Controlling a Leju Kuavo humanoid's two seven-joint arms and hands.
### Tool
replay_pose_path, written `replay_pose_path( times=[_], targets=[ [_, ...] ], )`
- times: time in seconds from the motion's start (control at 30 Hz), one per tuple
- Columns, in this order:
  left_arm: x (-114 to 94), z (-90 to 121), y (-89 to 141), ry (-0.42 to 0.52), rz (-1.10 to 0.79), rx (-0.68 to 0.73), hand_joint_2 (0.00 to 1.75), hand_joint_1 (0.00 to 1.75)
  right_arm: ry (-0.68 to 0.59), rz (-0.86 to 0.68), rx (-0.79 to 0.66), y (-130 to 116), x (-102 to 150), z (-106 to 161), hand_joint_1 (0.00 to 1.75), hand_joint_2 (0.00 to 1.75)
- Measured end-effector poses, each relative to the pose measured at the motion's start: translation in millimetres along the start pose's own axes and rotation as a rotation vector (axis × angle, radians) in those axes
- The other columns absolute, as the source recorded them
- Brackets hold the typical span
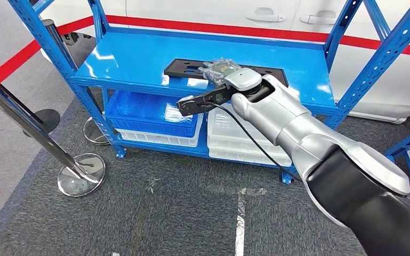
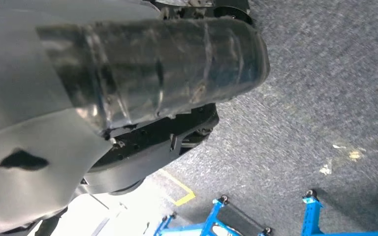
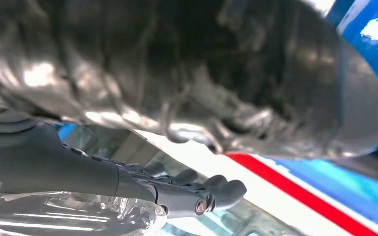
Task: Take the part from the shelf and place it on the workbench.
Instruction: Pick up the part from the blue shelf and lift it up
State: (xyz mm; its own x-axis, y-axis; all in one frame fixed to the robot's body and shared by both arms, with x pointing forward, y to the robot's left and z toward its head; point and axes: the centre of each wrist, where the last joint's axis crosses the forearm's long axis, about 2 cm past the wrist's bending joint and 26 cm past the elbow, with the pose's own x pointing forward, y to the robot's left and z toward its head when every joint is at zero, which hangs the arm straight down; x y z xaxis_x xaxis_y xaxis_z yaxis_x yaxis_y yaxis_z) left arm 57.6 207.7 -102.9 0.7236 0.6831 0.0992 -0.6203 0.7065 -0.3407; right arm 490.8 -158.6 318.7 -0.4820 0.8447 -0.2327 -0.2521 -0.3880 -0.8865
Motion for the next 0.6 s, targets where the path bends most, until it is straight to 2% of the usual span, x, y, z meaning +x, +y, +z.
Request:
replay_pose_path(
  times=[0.37, 0.6],
  targets=[
    [-1.0, -0.1, -1.4, 0.002, 0.0, -0.002, 0.0, 0.0, 0.004, -0.002, -0.002, -0.5, -1.9, 0.5, 0.0, 0.0],
    [0.1, -0.2, -1.0, -0.007, 0.001, 0.005, 0.0, 0.0, 0.031, -0.031, 0.02, 10.3, -11.9, 0.9, 0.0, 0.0]
  ],
)
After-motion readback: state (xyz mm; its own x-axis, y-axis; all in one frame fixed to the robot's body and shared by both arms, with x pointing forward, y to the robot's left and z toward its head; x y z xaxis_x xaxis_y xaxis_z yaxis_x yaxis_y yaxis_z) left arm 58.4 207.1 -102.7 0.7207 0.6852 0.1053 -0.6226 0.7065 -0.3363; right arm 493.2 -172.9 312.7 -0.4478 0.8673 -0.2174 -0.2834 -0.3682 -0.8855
